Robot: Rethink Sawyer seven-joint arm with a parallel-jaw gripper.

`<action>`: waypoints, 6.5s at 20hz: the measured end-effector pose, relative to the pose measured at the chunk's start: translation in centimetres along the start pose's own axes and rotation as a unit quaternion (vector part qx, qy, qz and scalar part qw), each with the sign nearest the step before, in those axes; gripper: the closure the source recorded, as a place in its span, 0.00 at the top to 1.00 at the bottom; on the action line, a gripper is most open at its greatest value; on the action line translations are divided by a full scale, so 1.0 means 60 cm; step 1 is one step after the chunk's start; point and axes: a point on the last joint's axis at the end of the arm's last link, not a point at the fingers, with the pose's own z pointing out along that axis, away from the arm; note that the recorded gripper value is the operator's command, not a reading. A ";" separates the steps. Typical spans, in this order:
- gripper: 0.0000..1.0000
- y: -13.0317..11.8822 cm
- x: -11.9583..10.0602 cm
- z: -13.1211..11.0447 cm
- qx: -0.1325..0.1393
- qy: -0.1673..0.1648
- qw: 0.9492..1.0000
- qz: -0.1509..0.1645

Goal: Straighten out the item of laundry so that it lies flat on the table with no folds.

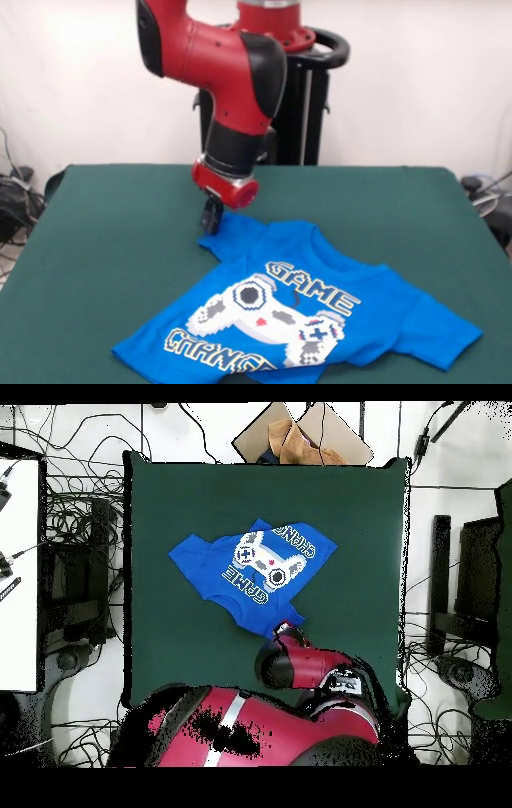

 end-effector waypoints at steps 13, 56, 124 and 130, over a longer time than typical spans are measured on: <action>0.00 0.080 0.018 -0.011 -0.054 0.009 0.998 -0.020; 0.00 0.110 0.069 -0.047 -0.016 -0.011 0.996 -0.084; 0.00 0.023 0.080 -0.021 0.054 -0.020 0.988 -0.141; 0.00 -0.002 0.075 -0.022 0.083 -0.056 0.978 -0.182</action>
